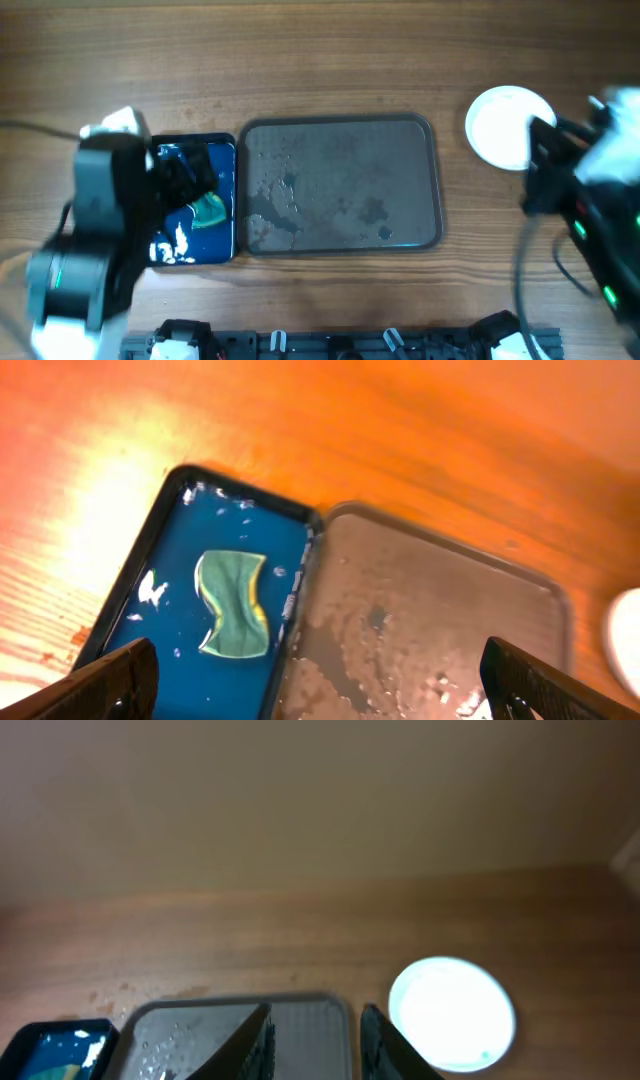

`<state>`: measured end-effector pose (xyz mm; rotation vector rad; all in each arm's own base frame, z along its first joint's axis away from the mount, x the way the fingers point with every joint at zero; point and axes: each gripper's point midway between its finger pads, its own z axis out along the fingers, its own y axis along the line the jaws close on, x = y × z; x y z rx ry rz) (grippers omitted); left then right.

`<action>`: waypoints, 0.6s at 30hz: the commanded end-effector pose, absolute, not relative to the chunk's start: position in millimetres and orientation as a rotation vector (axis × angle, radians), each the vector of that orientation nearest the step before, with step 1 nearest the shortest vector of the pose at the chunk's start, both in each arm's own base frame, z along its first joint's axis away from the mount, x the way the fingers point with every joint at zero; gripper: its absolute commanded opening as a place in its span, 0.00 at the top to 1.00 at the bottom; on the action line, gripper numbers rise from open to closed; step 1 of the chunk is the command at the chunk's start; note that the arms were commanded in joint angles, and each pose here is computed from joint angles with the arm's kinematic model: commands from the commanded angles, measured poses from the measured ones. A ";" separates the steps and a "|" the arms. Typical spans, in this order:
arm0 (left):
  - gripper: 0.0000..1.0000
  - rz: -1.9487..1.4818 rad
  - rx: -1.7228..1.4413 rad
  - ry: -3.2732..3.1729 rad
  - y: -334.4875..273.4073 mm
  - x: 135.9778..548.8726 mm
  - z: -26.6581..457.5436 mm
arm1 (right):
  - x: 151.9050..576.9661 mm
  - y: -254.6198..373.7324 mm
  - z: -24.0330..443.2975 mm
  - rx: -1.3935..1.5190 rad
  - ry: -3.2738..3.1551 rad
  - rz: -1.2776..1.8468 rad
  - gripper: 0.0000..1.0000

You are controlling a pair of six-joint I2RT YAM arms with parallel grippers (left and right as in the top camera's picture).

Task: Clean dirty plates on tray and stack at the side
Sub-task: 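Lower the sponge into the blue tray and release it with the left gripper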

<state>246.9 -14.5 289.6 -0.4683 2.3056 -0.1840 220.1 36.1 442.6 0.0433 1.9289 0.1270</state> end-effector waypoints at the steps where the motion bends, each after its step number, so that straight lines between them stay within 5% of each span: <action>1: 0.00 -0.206 -0.379 2.203 -14.9 205.6 316.5 | 189.6 21.0 449.7 -0.009 1.883 0.078 0.69; 5: 0.00 -0.227 -0.376 2.172 -7.9 159.3 318.0 | 158.9 7.5 433.6 0.018 1.927 0.081 0.66; 6: 0.00 -0.231 -0.384 2.171 -6.7 152.8 316.8 | 155.2 3.9 429.5 0.047 1.942 0.082 0.59; 7: 0.00 -0.230 -0.385 2.172 -5.2 144.7 314.9 | 152.1 -1.6 423.5 0.108 1.963 0.081 0.15; 8: 0.00 -0.231 -0.384 2.169 -4.2 139.3 314.3 | 150.0 -3.0 418.6 0.132 1.983 0.086 0.00; 18: 0.00 -0.224 -0.385 2.187 -2.1 127.7 308.3 | 142.7 -5.8 402.7 0.134 2.054 0.065 0.00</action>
